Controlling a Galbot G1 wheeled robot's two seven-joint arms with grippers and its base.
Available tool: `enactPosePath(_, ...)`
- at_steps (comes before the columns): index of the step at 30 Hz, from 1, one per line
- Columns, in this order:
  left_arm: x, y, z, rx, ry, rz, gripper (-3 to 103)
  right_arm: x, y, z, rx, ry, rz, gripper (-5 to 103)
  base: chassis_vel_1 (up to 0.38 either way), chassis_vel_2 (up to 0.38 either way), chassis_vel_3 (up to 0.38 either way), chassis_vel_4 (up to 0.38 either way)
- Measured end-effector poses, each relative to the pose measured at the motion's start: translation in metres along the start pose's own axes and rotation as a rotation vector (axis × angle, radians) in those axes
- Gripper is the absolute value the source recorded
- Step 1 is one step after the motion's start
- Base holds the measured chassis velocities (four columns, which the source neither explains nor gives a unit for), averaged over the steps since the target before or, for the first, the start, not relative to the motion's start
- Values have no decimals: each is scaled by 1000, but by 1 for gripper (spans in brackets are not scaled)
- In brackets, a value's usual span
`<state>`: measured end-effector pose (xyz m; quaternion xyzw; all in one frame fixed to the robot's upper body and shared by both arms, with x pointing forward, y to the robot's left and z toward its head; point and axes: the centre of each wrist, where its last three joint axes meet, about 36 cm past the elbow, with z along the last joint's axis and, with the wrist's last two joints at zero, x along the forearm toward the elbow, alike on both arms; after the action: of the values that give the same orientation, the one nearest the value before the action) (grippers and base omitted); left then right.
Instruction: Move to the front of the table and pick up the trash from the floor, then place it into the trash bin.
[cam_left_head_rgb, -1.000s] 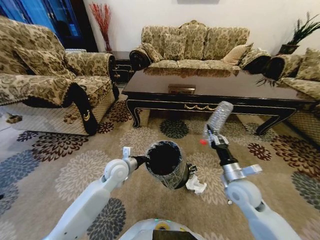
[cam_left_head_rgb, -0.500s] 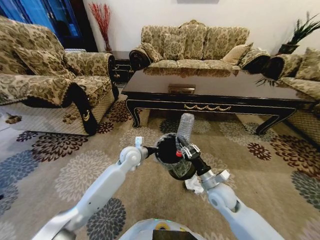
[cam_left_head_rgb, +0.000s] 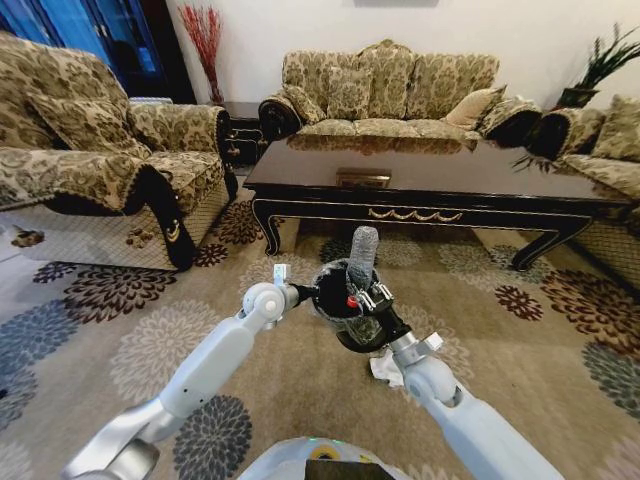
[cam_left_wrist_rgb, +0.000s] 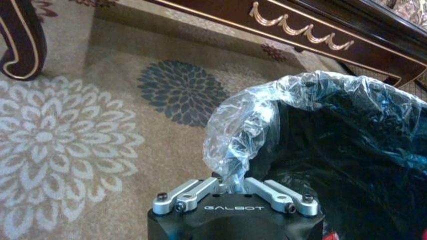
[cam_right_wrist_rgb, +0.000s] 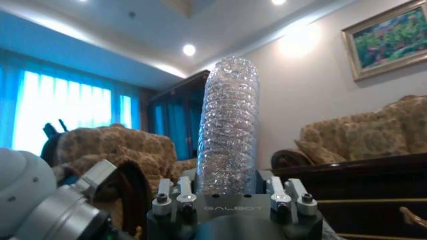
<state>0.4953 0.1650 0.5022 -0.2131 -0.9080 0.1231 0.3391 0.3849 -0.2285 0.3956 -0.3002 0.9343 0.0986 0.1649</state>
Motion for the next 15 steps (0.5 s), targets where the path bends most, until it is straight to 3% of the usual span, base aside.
enactPosePath(2, 5, 3, -2, -2, -9, -4, 2, 1, -3, -4, 0, -12, -23, 66, 0, 0, 0, 0)
enactPosePath(4, 7, 3, -3, -3, -12, -5, 2, 1, -3, -6, 1, -16, -29, 66, 0, 0, 0, 0)
enactPosePath(8, 16, 9, -5, -8, -24, -14, 2, 7, -4, -14, 7, -29, -36, 88, 0, 0, 0, 0)
enactPosePath(9, 16, 9, -5, -8, -24, -14, 2, 7, -4, -14, 7, -29, -36, 88, 0, 0, 0, 0)
enactPosePath(10, 19, 11, -5, -9, -27, -19, 2, 10, -7, -17, 11, -35, -26, 88, 0, 0, 0, 0)
enactPosePath(11, 24, 15, -5, -7, -31, -25, 2, 13, -12, -22, 15, -44, -5, 97, 0, 0, 0, 0)
enactPosePath(14, 30, 20, -3, -2, -37, -35, 2, 15, -24, -30, 22, -57, 34, 99, 0, 0, 0, 0)
enactPosePath(15, 37, 24, -1, 1, -43, -45, 2, 19, -38, -39, 22, -59, 101, 100, 0, 0, 0, 0)
